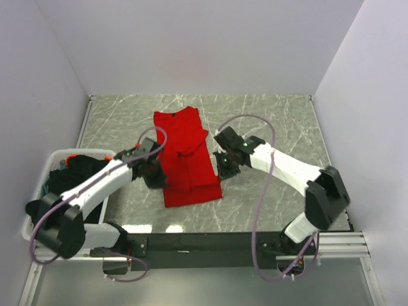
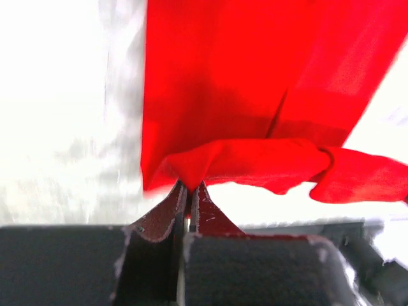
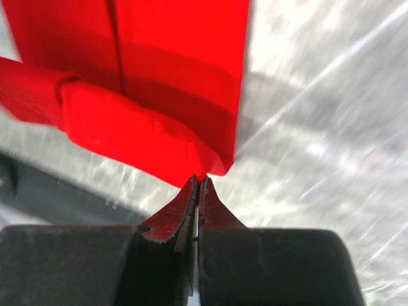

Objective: Fold and stack the t-shirts
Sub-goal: Fold the tshirt

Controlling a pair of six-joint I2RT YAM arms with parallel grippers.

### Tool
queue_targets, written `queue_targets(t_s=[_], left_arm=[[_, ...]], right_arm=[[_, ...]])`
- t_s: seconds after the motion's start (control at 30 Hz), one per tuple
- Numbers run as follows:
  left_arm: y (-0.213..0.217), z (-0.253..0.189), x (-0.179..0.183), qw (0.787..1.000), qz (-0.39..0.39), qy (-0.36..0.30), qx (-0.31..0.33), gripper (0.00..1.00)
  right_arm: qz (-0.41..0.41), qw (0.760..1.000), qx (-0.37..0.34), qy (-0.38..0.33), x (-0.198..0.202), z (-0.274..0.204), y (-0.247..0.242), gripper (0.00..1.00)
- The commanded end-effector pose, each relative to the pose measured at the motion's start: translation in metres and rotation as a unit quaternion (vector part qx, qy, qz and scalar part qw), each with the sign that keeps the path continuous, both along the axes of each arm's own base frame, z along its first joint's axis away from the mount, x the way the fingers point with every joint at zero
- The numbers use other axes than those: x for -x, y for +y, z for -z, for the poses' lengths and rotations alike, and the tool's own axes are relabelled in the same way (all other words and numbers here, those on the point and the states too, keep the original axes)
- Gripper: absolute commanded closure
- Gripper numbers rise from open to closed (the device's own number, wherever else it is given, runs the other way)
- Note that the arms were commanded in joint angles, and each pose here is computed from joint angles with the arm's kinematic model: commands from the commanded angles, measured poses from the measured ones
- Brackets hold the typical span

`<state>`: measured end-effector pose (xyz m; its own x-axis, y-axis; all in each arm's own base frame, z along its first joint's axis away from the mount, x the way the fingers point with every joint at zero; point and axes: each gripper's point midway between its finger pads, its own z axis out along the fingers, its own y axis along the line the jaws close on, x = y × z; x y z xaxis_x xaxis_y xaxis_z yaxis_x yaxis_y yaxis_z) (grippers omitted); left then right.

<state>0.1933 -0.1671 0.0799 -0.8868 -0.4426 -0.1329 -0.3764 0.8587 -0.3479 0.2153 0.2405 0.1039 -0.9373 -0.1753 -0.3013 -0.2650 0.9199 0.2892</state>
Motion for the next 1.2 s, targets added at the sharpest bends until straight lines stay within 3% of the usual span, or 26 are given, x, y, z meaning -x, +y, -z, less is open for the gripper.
queue_targets(t_s=[0.0, 0.17, 0.3, 0.5, 0.8, 0.87, 0.93, 1.0, 1.03, 1.1, 1.17], left_arm=[[0.025, -0.019, -0.062, 0.991, 0.021, -0.1, -0.082, 0.99], [0.04, -0.034, -0.113, 0.983, -0.004, -0.146, -0.113, 0.99], [0.043, -0.033, -0.133, 0.98, -0.012, -0.16, -0.115, 0.99], [0.053, -0.013, -0.145, 0.981, -0.03, -0.15, -0.117, 0.99], [0.054, 0.024, -0.159, 0.982, -0.038, -0.135, -0.123, 0.99], [0.052, 0.032, -0.162, 0.983, -0.035, -0.13, -0.122, 0.89], [0.052, 0.032, -0.163, 0.983, -0.04, -0.132, -0.122, 0.72], [0.052, 0.025, -0.164, 0.982, -0.047, -0.137, -0.12, 0.59], [0.053, 0.021, -0.164, 0.982, -0.05, -0.14, -0.119, 0.45], [0.055, 0.003, -0.162, 0.979, -0.059, -0.155, -0.117, 0.28], [0.056, -0.02, -0.159, 0.976, -0.074, -0.173, -0.11, 0.25]], right_arm=[[-0.019, 0.996, 0.036, -0.074, -0.053, -0.009, 0.002, 1.0], [-0.021, 0.992, 0.034, -0.118, -0.095, -0.02, 0.011, 1.0], [-0.012, 0.99, 0.034, -0.136, -0.126, -0.019, 0.011, 1.0], [-0.007, 0.987, 0.026, -0.156, -0.156, -0.022, 0.014, 1.0], [-0.001, 0.99, 0.02, -0.138, -0.179, 0.014, 0.026, 1.0], [0.007, 0.99, 0.019, -0.137, -0.183, 0.019, 0.025, 0.96], [0.018, 0.99, 0.025, -0.135, -0.186, 0.023, 0.024, 0.91], [0.026, 0.989, 0.021, -0.141, -0.189, 0.013, 0.025, 0.78], [0.032, 0.989, 0.014, -0.144, -0.188, 0.006, 0.027, 0.74], [0.041, 0.985, -0.004, -0.166, -0.186, -0.014, 0.028, 0.64], [0.054, 0.983, -0.017, -0.177, -0.182, -0.02, 0.026, 0.62]])
